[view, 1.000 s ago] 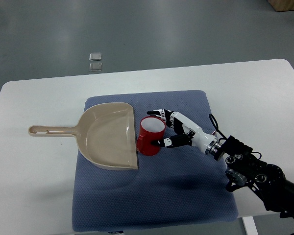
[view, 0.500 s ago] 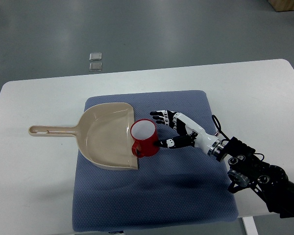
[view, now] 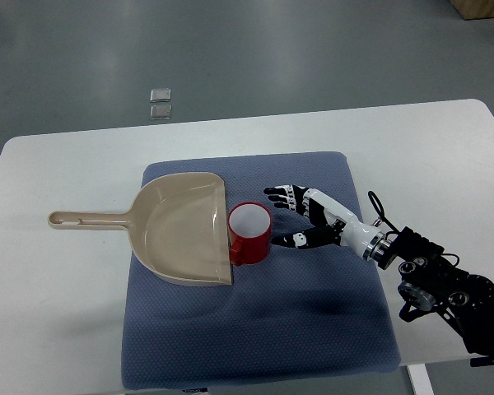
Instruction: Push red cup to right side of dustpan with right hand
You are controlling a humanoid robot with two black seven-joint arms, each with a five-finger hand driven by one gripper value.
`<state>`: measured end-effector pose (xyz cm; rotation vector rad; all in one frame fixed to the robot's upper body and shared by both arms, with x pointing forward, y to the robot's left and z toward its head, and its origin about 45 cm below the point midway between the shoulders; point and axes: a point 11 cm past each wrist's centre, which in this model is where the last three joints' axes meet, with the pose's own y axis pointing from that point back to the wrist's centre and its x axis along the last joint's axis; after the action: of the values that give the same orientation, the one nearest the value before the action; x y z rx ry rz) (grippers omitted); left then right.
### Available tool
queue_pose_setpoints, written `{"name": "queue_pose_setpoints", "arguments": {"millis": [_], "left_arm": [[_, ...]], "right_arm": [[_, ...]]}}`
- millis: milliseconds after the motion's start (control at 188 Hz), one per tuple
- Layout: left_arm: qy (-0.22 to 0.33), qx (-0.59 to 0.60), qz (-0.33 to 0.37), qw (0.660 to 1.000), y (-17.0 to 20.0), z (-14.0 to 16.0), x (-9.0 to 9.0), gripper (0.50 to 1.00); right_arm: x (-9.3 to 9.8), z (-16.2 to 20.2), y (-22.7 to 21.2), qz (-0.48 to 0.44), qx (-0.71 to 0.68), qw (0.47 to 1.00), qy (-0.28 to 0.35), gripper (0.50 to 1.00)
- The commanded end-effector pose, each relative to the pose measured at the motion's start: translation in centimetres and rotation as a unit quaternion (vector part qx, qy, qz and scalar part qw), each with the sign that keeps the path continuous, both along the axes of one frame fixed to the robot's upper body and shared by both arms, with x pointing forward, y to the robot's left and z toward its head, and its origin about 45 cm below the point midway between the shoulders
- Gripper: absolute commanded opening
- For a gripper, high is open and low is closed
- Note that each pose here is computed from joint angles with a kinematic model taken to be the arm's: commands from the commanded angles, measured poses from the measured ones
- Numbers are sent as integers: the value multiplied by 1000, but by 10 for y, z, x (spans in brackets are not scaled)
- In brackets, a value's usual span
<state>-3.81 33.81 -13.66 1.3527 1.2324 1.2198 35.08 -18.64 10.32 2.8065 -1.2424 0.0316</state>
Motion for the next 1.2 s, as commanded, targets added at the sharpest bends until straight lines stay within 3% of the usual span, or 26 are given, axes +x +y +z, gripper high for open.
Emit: {"name": "queue_pose_setpoints", "arguments": {"millis": [0, 441, 681, 1063, 1196], "left_arm": [[0, 0, 1, 1000, 0, 0, 0, 1000], [0, 0, 0, 1000, 0, 0, 0, 1000], [0, 0, 0, 1000, 0, 0, 0, 1000], [0, 0, 0, 1000, 0, 0, 0, 1000], [0, 0, 0, 1000, 0, 0, 0, 1000]], "right_arm": [[3, 2, -8, -9, 2, 1000, 1, 913], [46, 39, -72, -145, 39, 988, -24, 913], [54, 40, -95, -228, 13, 973, -43, 913], [63, 53, -105, -269, 55, 960, -47, 921], [54, 42, -95, -265, 70, 961, -36, 921]]}}
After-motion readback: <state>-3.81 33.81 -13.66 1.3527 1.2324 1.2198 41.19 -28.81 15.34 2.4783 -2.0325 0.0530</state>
